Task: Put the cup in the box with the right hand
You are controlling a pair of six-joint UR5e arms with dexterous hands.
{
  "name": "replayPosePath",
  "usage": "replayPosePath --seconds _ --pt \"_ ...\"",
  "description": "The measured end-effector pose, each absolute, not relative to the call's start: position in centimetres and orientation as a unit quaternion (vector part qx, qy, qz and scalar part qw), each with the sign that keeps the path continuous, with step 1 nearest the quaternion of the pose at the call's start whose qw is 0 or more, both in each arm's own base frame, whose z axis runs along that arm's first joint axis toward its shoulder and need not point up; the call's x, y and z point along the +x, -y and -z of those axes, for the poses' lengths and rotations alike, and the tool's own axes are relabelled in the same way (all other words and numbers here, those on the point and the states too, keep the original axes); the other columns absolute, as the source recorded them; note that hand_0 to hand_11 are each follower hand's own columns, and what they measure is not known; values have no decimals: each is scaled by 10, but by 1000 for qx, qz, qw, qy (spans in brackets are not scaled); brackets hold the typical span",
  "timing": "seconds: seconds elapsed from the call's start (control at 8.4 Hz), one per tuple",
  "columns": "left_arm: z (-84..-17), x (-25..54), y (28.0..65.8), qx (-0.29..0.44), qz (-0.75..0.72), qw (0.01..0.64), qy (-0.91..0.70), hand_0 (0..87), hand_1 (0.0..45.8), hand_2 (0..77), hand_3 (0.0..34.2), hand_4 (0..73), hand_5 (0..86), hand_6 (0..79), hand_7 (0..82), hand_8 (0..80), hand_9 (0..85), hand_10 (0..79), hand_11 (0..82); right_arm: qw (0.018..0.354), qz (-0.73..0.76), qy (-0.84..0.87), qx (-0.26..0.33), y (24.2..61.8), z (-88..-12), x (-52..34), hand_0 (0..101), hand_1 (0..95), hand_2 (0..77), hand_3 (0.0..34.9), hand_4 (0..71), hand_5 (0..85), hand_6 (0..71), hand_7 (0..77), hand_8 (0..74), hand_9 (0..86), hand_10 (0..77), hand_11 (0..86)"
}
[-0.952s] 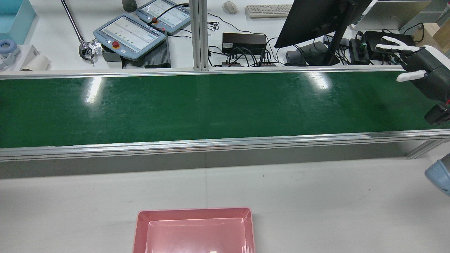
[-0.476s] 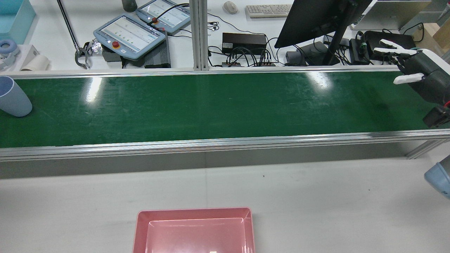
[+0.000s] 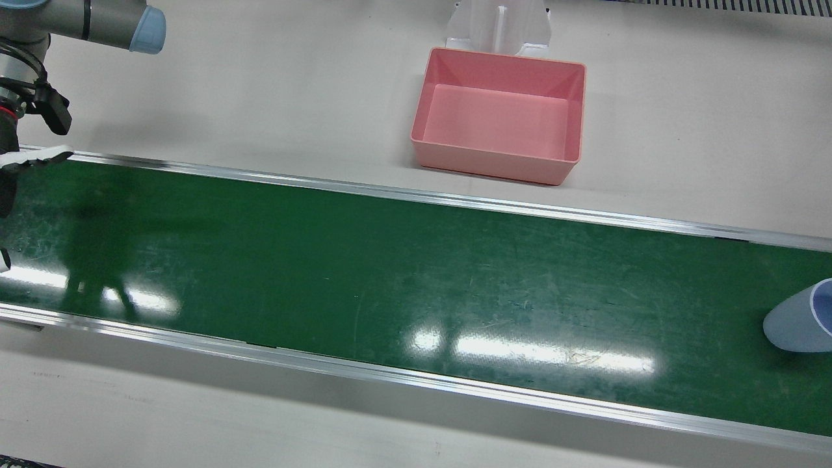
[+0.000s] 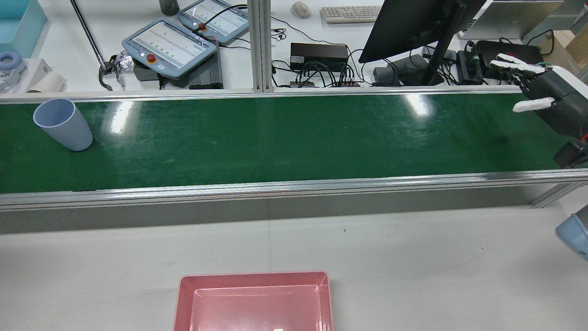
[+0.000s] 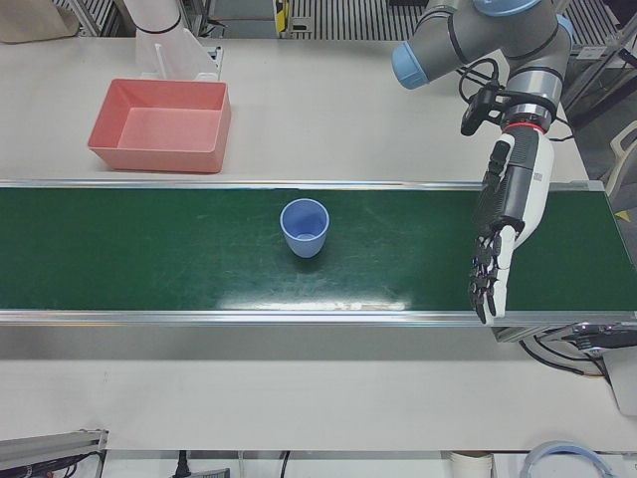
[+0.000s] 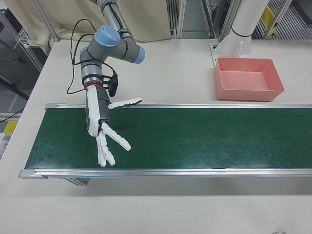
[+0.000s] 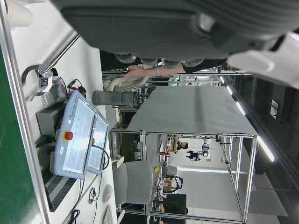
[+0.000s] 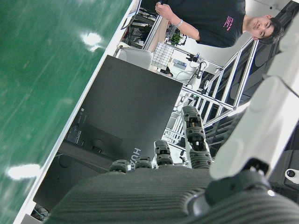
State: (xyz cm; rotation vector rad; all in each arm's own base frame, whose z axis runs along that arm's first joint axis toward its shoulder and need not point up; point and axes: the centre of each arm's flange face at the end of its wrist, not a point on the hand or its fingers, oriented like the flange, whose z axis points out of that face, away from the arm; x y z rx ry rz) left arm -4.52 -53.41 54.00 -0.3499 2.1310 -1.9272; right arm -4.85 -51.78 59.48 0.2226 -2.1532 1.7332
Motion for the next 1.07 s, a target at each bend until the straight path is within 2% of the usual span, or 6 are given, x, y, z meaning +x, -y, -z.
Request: replayPosePath --seconds 0.36,0.48,0.6,0.83,0.95,1.07 --pt "-540 -45 534 -120 661 123 -731 0 5 5 0 11 5 5 5 0 0 0 0 186 -613 764 77 518 -594 -52 431 60 114 5 98 33 33 158 5 49 11 27" --pt "-540 -45 534 -120 661 123 -731 0 5 5 0 11 5 5 5 0 0 0 0 187 -614 763 76 518 -595 -53 443 60 27 8 131 33 33 158 5 49 11 27" --pt "-540 -45 534 -120 661 123 -731 0 5 5 0 11 5 5 5 0 0 0 0 187 -614 763 76 518 -595 -54 444 60 27 8 131 33 33 158 5 49 11 27" --pt "-540 -45 534 -120 661 123 -730 0 5 5 0 11 5 5 5 0 0 0 0 187 -614 763 75 518 -595 -55 439 87 65 8 120 27 33 158 5 49 11 27" --pt "-540 -45 534 -120 661 123 -730 0 5 5 0 11 5 5 5 0 0 0 0 188 -614 763 75 517 -595 -56 414 93 158 8 87 27 33 158 5 49 11 27" --pt "-540 -45 534 -120 661 123 -730 0 5 5 0 11 5 0 5 0 0 0 0 189 -613 763 73 517 -595 -57 438 38 98 8 115 33 33 158 5 49 11 27"
